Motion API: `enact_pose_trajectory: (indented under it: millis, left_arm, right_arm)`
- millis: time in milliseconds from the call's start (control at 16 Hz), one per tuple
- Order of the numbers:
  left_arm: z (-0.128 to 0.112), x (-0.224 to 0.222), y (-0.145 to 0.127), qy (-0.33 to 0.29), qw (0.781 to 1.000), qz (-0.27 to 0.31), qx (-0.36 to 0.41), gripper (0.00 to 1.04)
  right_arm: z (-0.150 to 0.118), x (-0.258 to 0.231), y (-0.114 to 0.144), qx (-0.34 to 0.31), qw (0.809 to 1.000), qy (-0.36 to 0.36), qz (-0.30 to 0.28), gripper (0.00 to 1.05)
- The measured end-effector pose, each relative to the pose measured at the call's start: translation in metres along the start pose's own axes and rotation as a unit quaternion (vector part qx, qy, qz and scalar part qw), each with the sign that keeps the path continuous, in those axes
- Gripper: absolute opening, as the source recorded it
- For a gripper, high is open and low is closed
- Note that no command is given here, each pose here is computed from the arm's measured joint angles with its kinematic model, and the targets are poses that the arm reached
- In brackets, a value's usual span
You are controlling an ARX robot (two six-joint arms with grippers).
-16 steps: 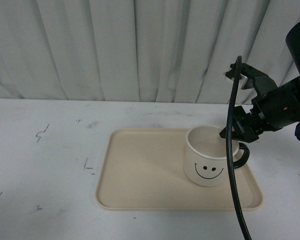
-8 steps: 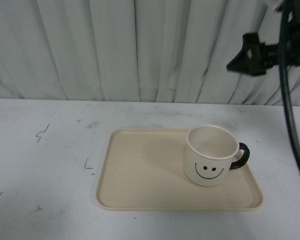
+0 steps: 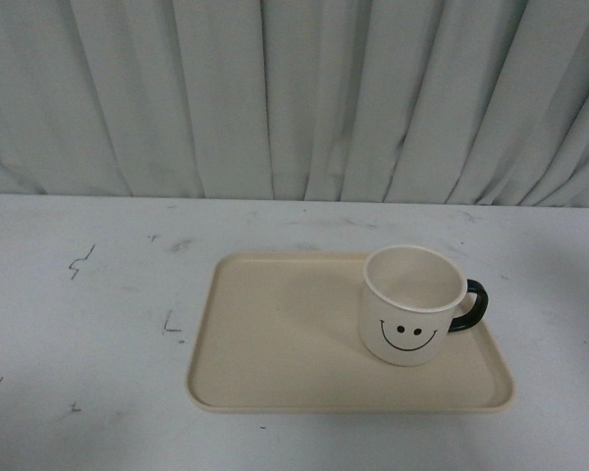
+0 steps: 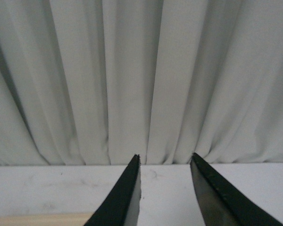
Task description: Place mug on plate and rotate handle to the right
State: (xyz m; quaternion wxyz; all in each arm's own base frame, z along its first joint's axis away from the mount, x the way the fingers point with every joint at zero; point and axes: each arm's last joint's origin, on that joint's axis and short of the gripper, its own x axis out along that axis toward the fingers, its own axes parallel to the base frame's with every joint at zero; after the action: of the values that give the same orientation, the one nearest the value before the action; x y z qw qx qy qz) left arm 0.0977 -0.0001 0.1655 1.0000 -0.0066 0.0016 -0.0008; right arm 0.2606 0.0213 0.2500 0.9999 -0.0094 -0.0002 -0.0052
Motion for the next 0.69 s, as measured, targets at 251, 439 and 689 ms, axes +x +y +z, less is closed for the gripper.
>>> enact_pose_trajectory:
  millis: [251,439,689]
  left_arm:
    - [0.0,0.0,0.0,0.0,1.0,0.0,0.0,0.98]
    - [0.0,0.0,0.0,0.0,1.0,0.0,0.0,0.98]
    - [0.0,0.0,0.0,0.0,1.0,0.0,0.0,0.98]
  right_arm:
    - [-0.021,-0.051,-0.006,0.003,1.0,-0.008,0.007,0.02]
    - [-0.042,-0.071,-0.016,0.002,1.0,0.005,0.011,0.02]
    - [-0.054,-0.091,-0.022,0.002,1.0,-0.001,0.001,0.02]
